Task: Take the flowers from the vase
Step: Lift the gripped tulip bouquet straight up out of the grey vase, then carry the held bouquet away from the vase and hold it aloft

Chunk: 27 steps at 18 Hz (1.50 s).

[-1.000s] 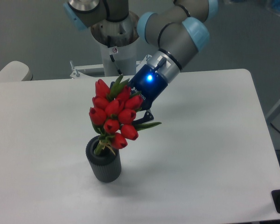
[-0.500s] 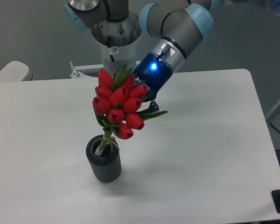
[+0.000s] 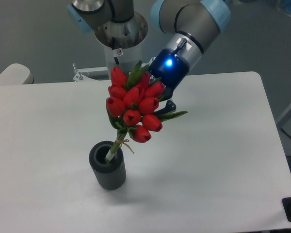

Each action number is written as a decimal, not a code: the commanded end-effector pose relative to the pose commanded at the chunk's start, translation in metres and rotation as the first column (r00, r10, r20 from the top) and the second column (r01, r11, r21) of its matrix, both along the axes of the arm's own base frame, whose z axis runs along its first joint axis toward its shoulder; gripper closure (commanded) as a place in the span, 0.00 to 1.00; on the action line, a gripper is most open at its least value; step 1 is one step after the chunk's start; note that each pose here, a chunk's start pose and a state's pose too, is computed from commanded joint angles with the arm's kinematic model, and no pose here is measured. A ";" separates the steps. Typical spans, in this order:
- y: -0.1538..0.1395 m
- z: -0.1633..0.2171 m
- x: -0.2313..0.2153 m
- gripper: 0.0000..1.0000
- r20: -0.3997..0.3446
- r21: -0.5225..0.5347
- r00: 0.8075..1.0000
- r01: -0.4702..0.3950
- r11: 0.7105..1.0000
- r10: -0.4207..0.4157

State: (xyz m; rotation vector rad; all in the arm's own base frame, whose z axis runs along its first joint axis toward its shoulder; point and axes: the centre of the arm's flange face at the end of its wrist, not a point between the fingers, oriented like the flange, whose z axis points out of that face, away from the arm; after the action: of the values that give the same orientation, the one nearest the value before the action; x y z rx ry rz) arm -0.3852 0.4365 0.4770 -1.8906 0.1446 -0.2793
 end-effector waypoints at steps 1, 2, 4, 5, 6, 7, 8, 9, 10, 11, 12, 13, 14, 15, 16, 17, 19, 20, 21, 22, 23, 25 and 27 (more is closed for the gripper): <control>-0.002 0.001 -0.002 0.68 -0.003 0.001 1.000 -0.005 1.000 0.005; -0.004 0.002 -0.005 0.68 -0.003 0.003 1.000 -0.010 1.000 0.010; -0.006 0.003 -0.007 0.72 -0.005 0.007 1.000 -0.013 1.000 0.013; -0.006 0.004 -0.008 0.72 -0.003 0.011 1.000 -0.013 1.000 0.013; -0.008 0.007 -0.010 0.72 -0.006 0.015 1.000 -0.016 1.000 0.016; -0.008 0.009 -0.011 0.72 -0.009 0.021 1.000 -0.015 1.000 0.015; -0.009 0.012 -0.013 0.72 -0.009 0.027 1.000 -0.017 0.999 0.018; -0.014 0.013 -0.018 0.72 -0.010 0.029 1.000 -0.027 0.999 0.027; -0.016 0.013 -0.021 0.72 -0.011 0.029 0.999 -0.033 0.999 0.033; -0.017 0.011 -0.025 0.72 -0.009 0.028 0.999 -0.038 0.999 0.038; -0.022 0.012 -0.033 0.72 -0.014 0.030 0.999 -0.052 0.998 0.053; -0.026 0.015 -0.040 0.72 -0.021 0.033 0.998 -0.062 0.997 0.063; -0.027 0.012 -0.045 0.72 -0.019 0.031 0.998 -0.067 0.997 0.068; -0.025 0.011 -0.051 0.72 -0.018 0.030 0.997 -0.069 0.997 0.070; -0.024 0.011 -0.058 0.72 -0.018 0.029 0.997 -0.074 0.997 0.074; -0.028 0.010 -0.066 0.72 -0.023 0.029 0.996 -0.083 0.996 0.084; -0.034 0.001 -0.085 0.72 -0.024 0.026 0.995 -0.101 0.995 0.102; -0.032 -0.001 -0.093 0.72 -0.025 0.027 0.994 -0.102 0.994 0.103; -0.030 -0.002 -0.099 0.72 -0.021 0.022 0.994 -0.105 0.994 0.105; -0.028 -0.006 -0.105 0.72 -0.022 0.019 0.994 -0.105 0.994 0.106; -0.026 -0.013 -0.112 0.72 -0.019 0.015 0.994 -0.107 0.994 0.108; -0.024 -0.019 -0.129 0.72 -0.023 0.012 0.993 -0.114 0.993 0.114; -0.022 -0.026 -0.141 0.72 -0.044 -0.007 0.991 -0.125 0.992 0.124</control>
State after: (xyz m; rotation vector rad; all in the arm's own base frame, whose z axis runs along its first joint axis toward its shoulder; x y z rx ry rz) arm -0.5261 0.4147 0.4512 -1.9074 0.0538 -0.1547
